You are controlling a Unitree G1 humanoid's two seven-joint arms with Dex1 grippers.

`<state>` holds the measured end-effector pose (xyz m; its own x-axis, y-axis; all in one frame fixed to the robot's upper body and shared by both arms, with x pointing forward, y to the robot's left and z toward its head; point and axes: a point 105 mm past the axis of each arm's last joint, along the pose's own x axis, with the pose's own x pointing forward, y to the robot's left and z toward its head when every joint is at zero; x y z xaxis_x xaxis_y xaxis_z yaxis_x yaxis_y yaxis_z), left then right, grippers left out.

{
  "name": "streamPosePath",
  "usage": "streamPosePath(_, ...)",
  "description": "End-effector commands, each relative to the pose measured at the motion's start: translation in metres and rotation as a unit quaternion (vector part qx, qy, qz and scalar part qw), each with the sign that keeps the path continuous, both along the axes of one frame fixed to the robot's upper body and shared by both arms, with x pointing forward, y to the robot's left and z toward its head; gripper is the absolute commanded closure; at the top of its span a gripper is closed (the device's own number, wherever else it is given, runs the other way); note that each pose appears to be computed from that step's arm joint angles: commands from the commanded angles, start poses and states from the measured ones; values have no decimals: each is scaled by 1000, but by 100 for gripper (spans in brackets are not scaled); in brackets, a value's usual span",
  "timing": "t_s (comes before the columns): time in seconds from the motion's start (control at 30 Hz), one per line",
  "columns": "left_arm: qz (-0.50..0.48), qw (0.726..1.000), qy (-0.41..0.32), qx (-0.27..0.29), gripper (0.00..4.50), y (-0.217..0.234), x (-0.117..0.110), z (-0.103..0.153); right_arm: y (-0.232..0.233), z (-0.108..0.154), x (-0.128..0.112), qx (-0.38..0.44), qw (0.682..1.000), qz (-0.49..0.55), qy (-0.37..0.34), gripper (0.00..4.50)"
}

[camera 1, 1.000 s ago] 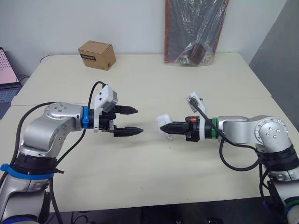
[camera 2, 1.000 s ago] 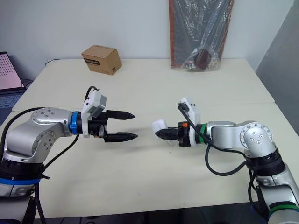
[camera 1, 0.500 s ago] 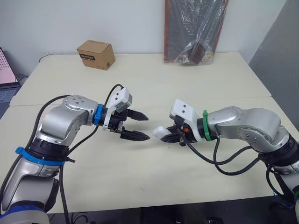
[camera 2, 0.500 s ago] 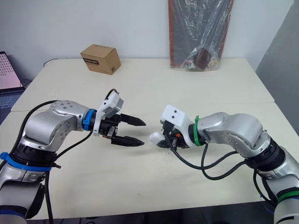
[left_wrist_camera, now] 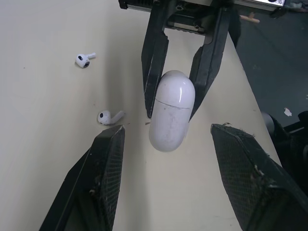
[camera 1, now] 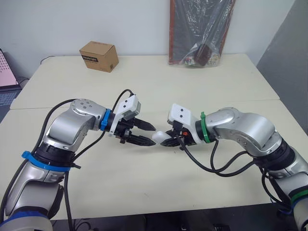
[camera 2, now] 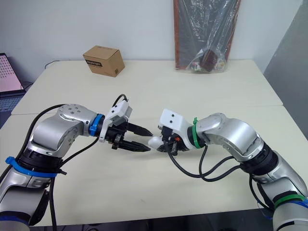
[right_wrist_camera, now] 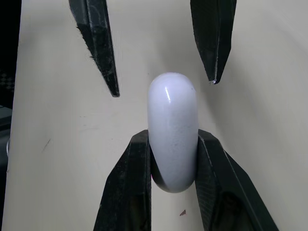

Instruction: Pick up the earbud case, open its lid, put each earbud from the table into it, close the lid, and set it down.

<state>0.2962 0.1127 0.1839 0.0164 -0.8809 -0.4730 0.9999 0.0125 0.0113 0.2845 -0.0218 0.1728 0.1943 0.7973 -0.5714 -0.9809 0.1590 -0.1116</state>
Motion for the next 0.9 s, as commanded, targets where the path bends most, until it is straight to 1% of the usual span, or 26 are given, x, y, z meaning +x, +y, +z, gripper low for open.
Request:
streamPosePath(0.03,-21,1000,-17,5,157,-4,-5,4,5,16,2,7,999,16,-33,371)
streamPosePath(0.07,-21,1000,-17,6,157,-4,-4,3,4,16,2,6,999,17,-33,371)
streamPosePath(0.17,-23,1000,-15,2,211,-4,-5,3,4,16,2,4,999,18,-33,371)
streamPosePath(0.3,-23,1000,-19,4,338,-5,-3,3,4,16,2,2,999,20,-33,371)
streamPosePath(0.33,-23,1000,-21,4,363,-5,-3,3,4,16,2,2,999,21,-33,371)
streamPosePath(0.67,-35,999,-24,10,363,-10,-3,1,10,18,0,-2,999,34,-33,371)
streamPosePath(0.73,-41,999,-14,11,363,-10,-5,1,12,18,-1,-2,999,38,-34,371)
streamPosePath(0.9,-34,999,-19,11,363,-10,-1,2,13,19,-1,-2,999,41,-34,371)
